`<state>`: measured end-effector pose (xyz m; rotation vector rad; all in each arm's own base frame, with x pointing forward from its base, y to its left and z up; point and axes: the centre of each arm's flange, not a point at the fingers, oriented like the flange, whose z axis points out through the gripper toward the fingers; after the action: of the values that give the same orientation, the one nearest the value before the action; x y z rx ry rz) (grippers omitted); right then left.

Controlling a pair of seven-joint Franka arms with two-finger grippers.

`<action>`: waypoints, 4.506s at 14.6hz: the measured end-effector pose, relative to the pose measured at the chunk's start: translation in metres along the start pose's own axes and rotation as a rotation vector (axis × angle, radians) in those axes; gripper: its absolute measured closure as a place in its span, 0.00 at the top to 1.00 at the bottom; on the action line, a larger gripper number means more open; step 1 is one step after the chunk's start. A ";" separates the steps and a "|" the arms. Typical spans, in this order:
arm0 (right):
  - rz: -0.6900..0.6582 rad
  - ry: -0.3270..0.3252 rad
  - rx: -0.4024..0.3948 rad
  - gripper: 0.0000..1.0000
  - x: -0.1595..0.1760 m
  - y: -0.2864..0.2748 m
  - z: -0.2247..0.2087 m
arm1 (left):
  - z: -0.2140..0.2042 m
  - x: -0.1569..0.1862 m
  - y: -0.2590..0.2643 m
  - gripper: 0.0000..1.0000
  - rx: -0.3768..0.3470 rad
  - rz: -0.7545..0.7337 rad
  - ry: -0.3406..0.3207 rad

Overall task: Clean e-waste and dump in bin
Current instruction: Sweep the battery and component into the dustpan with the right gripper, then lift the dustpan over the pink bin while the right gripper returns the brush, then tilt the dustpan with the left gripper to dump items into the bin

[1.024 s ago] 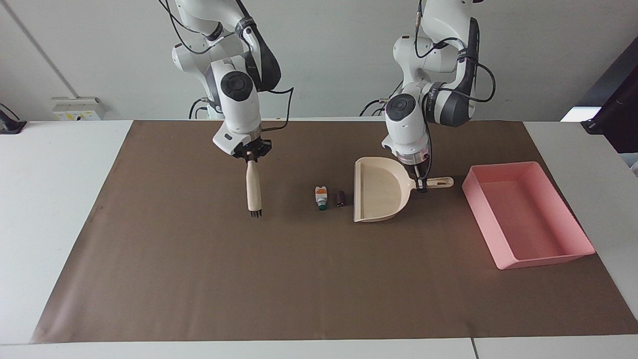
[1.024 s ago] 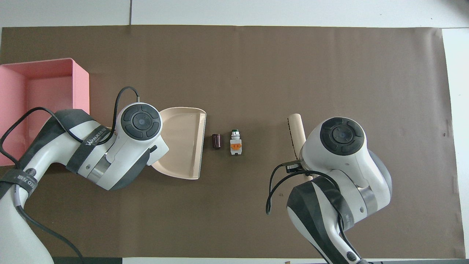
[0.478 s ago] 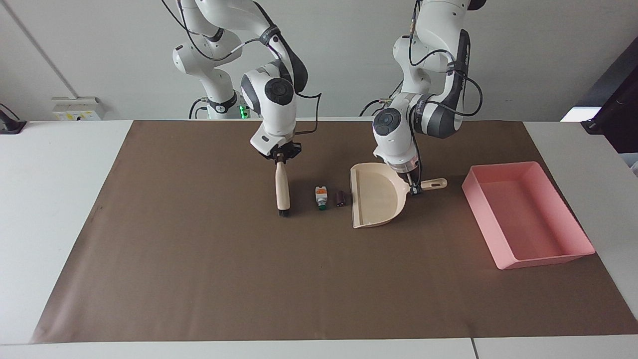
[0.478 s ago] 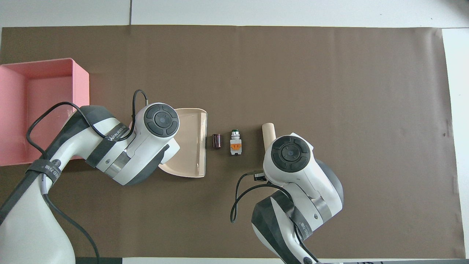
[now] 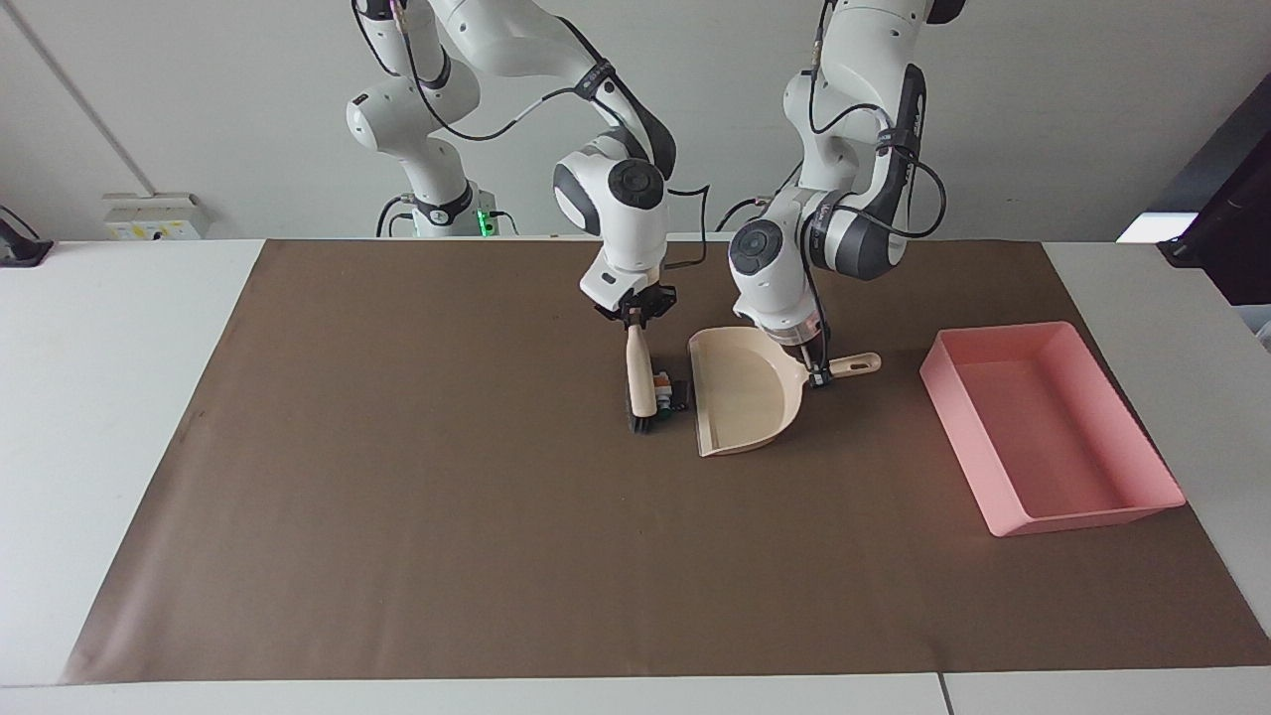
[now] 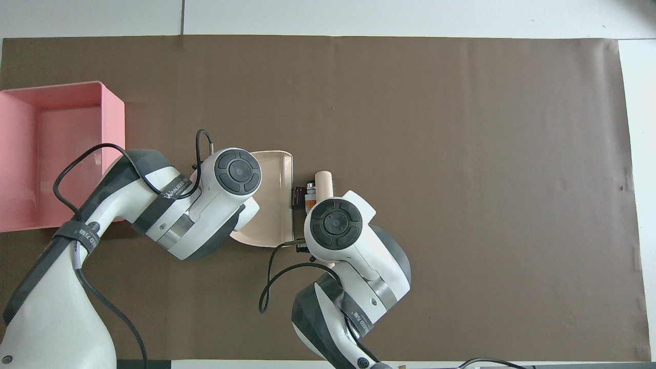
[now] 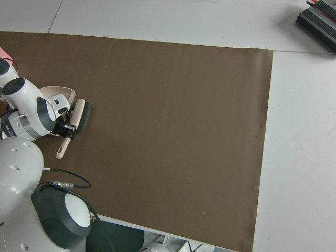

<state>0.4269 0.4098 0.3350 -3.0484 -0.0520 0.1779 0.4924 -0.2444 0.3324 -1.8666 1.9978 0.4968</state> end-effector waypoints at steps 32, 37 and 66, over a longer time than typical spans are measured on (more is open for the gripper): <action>0.054 -0.096 -0.105 0.26 0.049 0.416 -0.159 | -0.026 -0.156 -0.058 0.33 0.043 0.077 0.224; 0.060 -0.071 -0.088 0.26 0.044 0.464 -0.103 | -0.020 -0.256 -0.080 0.33 0.029 0.045 0.263; 0.036 0.182 -0.098 1.00 0.071 0.470 -0.193 | 0.063 -0.399 -0.099 0.33 -0.039 -0.191 -0.632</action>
<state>0.5338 -0.0712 0.4755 -3.1492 0.0071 -0.1025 0.6177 0.1274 0.4706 -1.6239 1.3887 0.9342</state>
